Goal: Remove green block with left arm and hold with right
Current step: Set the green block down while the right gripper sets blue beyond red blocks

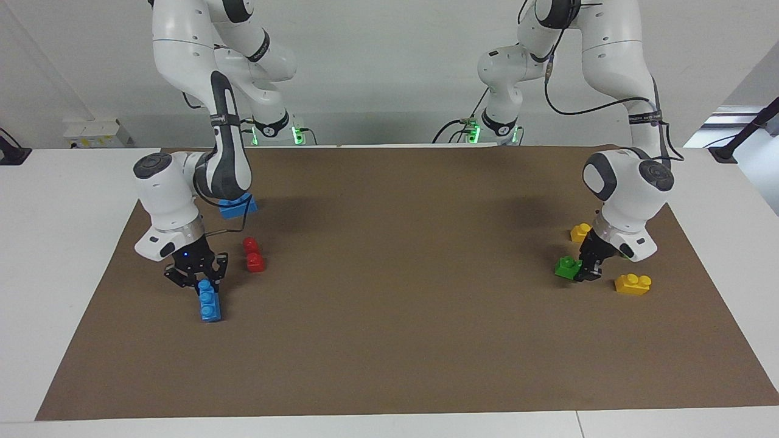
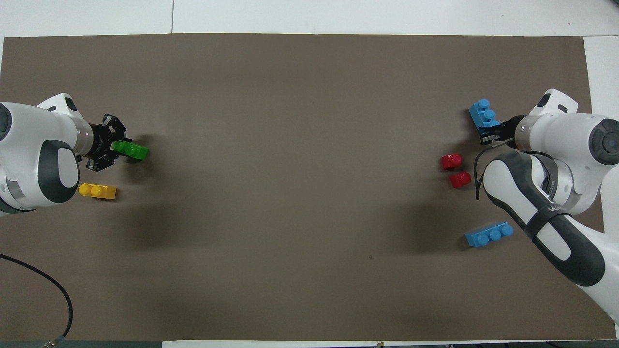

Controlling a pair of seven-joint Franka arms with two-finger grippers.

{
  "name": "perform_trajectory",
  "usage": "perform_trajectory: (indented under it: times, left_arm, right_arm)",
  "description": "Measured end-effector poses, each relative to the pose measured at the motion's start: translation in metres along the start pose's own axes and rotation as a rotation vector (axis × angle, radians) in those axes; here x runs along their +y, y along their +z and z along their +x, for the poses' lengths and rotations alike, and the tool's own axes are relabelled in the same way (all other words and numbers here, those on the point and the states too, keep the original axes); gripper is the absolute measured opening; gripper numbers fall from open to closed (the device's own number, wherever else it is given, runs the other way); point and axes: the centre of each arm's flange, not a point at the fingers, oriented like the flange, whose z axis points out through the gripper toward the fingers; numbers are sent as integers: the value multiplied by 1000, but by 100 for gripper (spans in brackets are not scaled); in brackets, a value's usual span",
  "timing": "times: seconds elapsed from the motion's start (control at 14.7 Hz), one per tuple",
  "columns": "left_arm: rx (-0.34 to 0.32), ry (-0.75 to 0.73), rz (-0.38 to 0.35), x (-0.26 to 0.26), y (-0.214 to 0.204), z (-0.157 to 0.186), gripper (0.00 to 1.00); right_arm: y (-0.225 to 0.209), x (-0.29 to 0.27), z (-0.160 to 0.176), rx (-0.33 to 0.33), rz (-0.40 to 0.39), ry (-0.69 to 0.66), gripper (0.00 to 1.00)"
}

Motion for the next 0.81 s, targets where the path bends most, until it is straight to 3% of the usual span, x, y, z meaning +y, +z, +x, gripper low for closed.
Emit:
perform_trajectory:
  times: [0.34,0.61,0.75,0.81]
  left_arm:
    - [-4,-2,8,-2,1,3,40]
    - [-9,0,16,-3,-1,3,76]
    - [-13,2,23,-2,-7,3,99]
    - [-14,3,25,-2,-11,2,100]
  right_arm:
    - [4,-6,-12,56,-31,0,35]
    - [4,-7,-14,60,-33,11,35]
    - [12,-9,-21,36,-25,12,52]
    - [16,-10,-24,28,-22,13,62]
